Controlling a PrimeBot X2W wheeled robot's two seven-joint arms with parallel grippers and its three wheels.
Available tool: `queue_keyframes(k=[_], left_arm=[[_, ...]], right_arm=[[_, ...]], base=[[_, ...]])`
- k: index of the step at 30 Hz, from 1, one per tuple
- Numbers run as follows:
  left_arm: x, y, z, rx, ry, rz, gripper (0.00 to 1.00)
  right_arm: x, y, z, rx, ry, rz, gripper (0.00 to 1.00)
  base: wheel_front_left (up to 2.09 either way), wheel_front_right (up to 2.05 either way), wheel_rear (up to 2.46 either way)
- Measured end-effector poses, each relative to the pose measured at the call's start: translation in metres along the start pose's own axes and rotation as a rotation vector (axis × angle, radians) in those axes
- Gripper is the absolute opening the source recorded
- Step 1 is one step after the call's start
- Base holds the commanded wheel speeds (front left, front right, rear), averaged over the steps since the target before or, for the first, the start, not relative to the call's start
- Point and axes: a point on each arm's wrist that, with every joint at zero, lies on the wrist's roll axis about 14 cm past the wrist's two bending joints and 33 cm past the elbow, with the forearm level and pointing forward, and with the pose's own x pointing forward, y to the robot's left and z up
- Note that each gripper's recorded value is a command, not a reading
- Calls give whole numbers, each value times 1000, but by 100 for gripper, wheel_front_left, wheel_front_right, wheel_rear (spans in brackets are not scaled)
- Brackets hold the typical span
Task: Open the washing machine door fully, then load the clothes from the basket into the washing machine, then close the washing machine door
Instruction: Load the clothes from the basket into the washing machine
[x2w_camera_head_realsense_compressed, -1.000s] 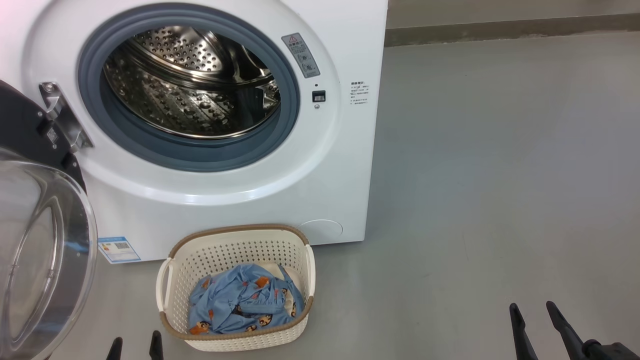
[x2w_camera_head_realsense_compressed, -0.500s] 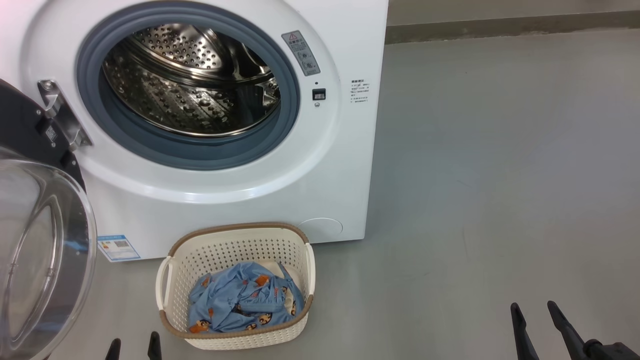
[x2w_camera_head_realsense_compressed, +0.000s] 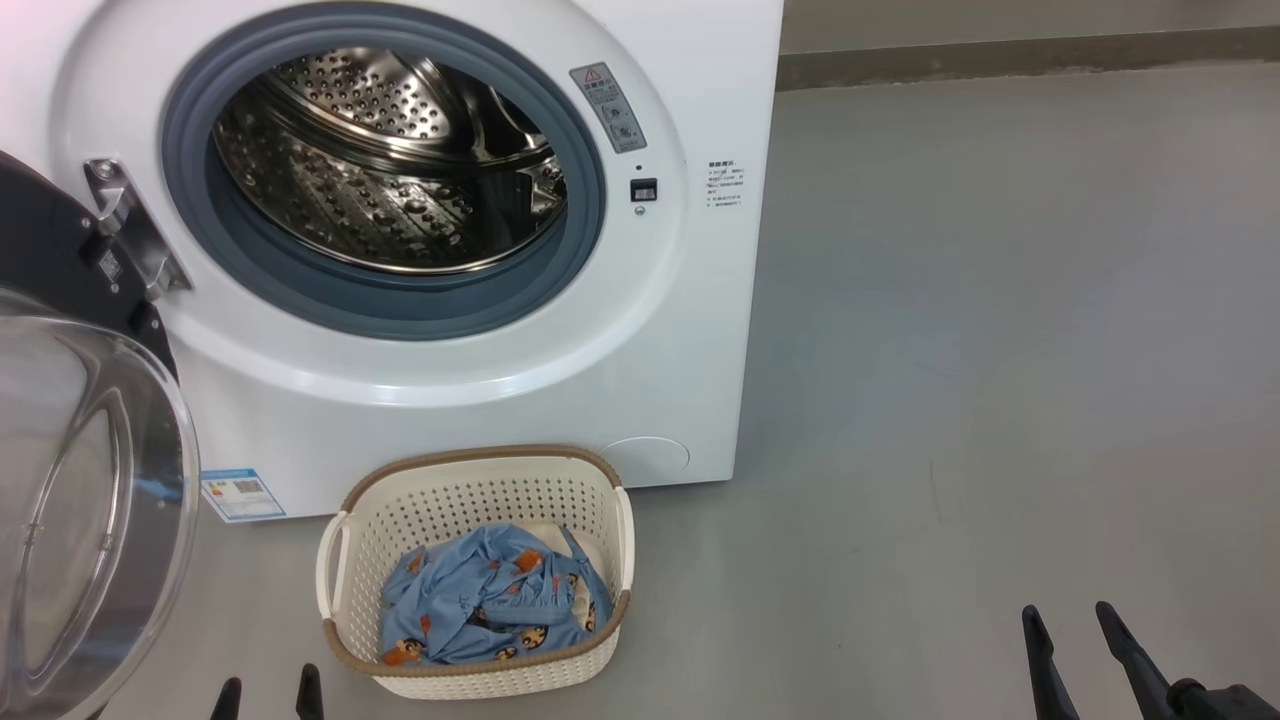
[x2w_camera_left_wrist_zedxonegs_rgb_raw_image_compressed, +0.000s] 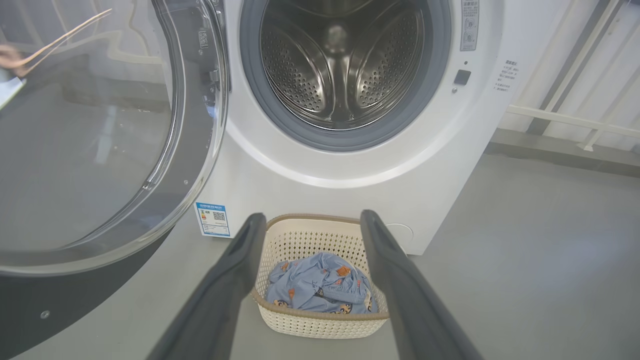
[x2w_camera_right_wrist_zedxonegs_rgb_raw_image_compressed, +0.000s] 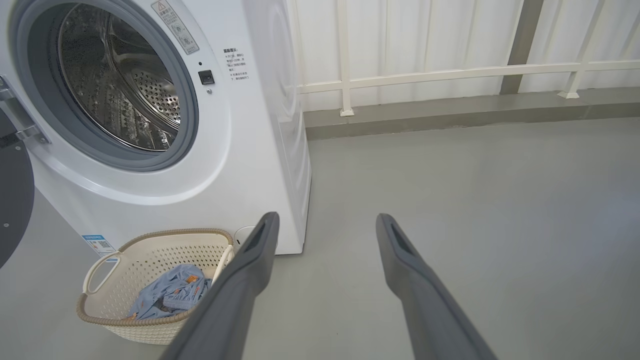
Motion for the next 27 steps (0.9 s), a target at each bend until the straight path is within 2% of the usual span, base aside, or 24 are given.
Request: queue_keyframes(k=[13,27], left_arm=[[-1,1,-5,-4,15,4,100],[-1,2,-9,-11,28,11,100]], right_arm=[[0,0,1,1,-3,0,100],[0,-1,-1,-1,4,-3,100]], base=[[19,-19,0],[145,-148,4]])
